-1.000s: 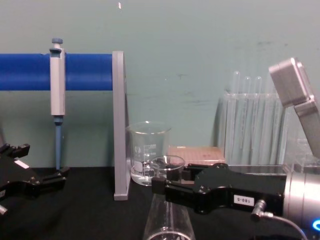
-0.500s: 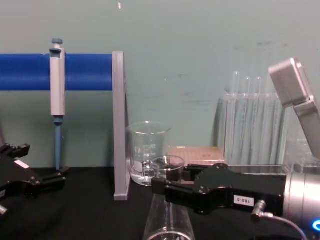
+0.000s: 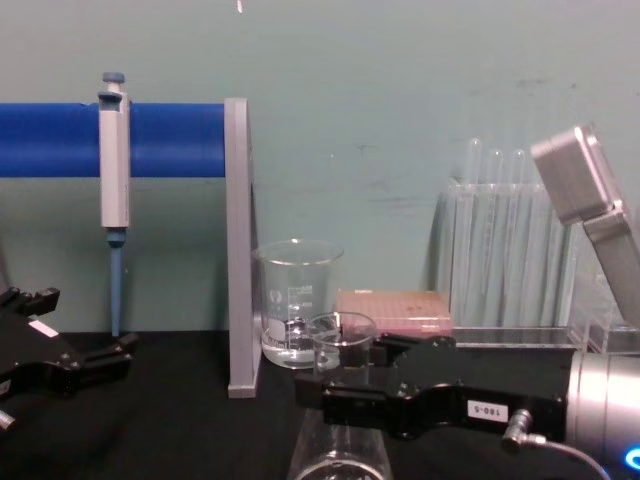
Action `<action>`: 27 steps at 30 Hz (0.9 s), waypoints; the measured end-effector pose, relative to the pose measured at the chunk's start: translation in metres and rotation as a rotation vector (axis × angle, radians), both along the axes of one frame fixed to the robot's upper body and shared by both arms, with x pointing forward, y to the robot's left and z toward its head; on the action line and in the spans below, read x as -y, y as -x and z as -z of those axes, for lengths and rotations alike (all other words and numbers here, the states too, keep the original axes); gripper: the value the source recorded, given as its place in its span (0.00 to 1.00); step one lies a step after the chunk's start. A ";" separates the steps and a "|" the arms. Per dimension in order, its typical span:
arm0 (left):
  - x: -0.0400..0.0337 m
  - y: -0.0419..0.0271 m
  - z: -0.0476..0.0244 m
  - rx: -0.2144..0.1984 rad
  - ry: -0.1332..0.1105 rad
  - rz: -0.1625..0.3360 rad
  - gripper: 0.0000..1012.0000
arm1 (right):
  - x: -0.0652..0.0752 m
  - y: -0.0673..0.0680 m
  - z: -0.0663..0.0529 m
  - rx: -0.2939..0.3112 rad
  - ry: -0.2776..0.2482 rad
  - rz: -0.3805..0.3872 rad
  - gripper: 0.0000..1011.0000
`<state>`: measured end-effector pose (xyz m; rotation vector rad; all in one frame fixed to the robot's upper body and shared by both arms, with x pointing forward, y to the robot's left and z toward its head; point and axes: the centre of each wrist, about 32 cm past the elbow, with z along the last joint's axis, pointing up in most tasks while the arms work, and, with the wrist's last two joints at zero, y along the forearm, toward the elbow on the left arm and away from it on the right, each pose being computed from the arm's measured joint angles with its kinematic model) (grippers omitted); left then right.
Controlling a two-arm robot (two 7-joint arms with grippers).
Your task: Grasp the erlenmeyer flask with one hand, shake it three times, then place it back.
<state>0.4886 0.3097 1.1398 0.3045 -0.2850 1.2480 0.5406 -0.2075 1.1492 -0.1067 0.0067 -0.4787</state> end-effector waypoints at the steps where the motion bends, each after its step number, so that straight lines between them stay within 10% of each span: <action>1: 0.0000 0.0000 0.0000 0.000 0.000 0.000 0.99 | 0.000 0.000 0.000 0.000 -0.001 0.000 0.75; 11: 0.0000 0.0000 0.0000 0.000 0.000 0.000 0.99 | 0.000 0.000 -0.001 0.003 -0.005 0.000 0.99; 27: 0.0000 0.0000 0.0000 0.000 0.000 0.000 0.99 | 0.000 0.000 -0.001 0.005 -0.007 0.001 0.99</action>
